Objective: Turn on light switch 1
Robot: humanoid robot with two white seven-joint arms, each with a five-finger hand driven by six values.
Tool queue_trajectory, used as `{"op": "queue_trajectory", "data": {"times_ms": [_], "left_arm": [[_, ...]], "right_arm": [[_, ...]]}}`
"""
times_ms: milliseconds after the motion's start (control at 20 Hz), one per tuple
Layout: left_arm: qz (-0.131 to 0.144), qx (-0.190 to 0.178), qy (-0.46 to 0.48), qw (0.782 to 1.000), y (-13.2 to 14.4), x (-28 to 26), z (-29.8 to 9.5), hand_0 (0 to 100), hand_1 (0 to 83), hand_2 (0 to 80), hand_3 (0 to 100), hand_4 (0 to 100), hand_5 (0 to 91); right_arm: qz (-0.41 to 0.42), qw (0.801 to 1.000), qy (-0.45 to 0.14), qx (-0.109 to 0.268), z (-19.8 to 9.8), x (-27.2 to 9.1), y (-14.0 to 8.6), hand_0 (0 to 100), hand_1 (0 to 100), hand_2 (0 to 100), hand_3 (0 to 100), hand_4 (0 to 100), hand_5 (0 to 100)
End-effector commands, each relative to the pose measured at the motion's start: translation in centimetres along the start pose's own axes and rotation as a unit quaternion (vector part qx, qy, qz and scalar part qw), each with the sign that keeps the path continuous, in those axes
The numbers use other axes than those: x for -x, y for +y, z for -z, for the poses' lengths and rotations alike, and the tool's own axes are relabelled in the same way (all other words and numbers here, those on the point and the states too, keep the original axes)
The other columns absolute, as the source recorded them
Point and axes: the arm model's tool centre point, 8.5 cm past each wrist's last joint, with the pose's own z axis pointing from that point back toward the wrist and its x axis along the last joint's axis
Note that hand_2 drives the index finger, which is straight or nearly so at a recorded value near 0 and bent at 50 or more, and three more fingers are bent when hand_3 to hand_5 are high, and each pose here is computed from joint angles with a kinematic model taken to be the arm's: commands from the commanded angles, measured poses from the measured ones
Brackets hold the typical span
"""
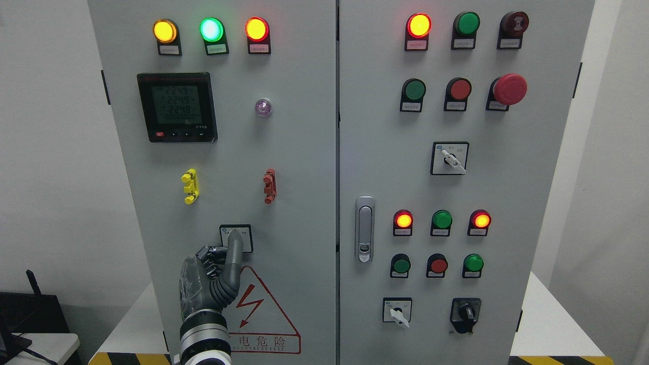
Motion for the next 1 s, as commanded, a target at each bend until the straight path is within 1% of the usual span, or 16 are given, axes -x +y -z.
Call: {"op": "queue_trajectory", "data": {"times_ms": [0,651,952], "left_arm": [[-0.001,0.0,-0.003,1.0,-0.01,-0.11,0.03,37,27.9,49.8,79,93,87.7],[-0.003,0.004,-0.003,1.0,-0.1,-0.19,0.09,39,26.9,50.1,81,95,87.7],[-0.005,0.007,-0.003,1.0,-0.14,-0.2,0.09,39,24.8,50.2,82,96,87.7]], "right_arm": [[0.004,1.0,0.0,0.0,0.0,0.03,-0.01,12,39,0,0,0,0],[0.004,1.0,0.0,0.0,0.0,0.03,-0.01,12,39,0,0,0,0],[0.004,1.0,0.0,0.0,0.0,0.03,-0.01,12,39,0,0,0,0]]}}
